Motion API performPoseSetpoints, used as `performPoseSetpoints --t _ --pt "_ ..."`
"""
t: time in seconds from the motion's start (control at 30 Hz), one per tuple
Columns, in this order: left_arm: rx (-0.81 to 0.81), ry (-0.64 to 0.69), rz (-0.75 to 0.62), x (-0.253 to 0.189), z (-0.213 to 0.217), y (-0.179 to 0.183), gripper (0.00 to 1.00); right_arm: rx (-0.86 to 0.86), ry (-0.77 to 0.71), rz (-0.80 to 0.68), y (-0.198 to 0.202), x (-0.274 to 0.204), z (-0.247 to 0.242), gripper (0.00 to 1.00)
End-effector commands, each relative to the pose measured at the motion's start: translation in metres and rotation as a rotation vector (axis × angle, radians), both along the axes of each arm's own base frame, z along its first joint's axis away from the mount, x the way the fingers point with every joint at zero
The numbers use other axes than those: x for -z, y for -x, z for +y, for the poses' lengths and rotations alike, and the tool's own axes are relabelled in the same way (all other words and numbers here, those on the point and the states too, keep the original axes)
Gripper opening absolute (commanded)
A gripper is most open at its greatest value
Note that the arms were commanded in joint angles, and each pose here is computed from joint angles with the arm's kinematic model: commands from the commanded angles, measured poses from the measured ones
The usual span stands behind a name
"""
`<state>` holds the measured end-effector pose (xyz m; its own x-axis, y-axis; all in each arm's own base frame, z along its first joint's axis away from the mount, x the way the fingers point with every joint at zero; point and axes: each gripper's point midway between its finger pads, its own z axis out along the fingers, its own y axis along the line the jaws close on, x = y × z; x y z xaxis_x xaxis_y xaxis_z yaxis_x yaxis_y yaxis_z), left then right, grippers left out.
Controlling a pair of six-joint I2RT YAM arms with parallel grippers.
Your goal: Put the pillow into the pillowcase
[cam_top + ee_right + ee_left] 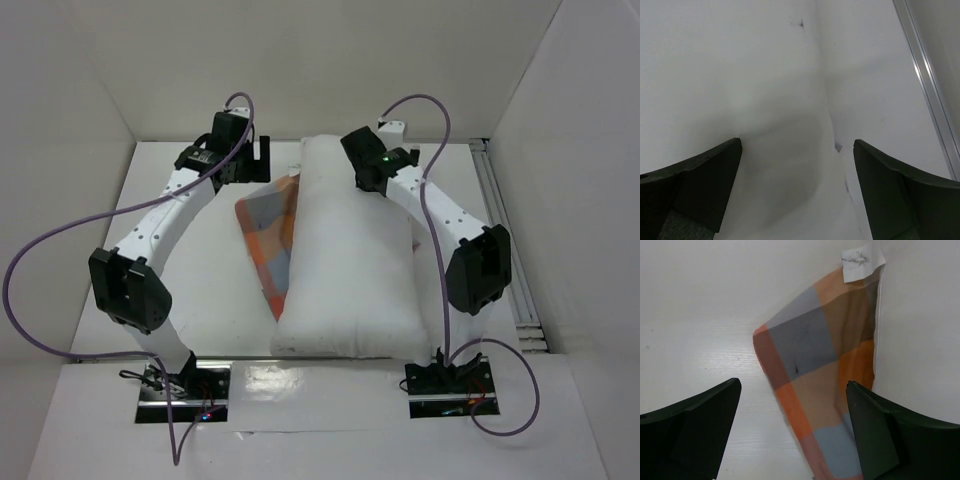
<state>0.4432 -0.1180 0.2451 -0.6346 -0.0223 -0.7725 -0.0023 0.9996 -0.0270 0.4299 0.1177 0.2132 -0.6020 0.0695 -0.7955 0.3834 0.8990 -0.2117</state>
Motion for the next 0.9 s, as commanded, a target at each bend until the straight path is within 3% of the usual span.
performPoseSetpoints --t 0.0,0.2,0.4,0.6,0.73,0.77,0.87 --pt "0.019 0.089 0.042 0.004 -0.011 0.012 1.00 -0.027 -0.063 -0.058 0.019 -0.023 0.002 1.00" --pt "-0.027 0.141 0.025 -0.001 0.004 0.019 1.00 -0.144 -0.111 -0.112 0.030 -0.054 0.019 1.00" --pt "-0.088 0.142 0.061 0.013 0.021 0.021 1.00 -0.358 -0.131 -0.072 0.051 -0.075 0.100 1.00" --pt "-0.131 0.217 0.154 0.046 0.038 0.035 1.00 -0.450 -0.123 0.074 0.079 -0.021 0.164 1.00" --pt "-0.148 0.265 0.233 0.077 0.040 0.041 0.99 -0.386 -0.134 0.169 0.074 0.038 0.155 0.98" --pt "-0.159 0.280 0.248 0.084 0.042 0.043 0.99 -0.374 -0.123 0.185 0.072 0.050 0.150 0.71" --pt "-0.148 0.301 0.295 0.104 0.040 0.045 0.99 -0.306 -0.097 0.183 0.067 0.054 0.127 0.02"
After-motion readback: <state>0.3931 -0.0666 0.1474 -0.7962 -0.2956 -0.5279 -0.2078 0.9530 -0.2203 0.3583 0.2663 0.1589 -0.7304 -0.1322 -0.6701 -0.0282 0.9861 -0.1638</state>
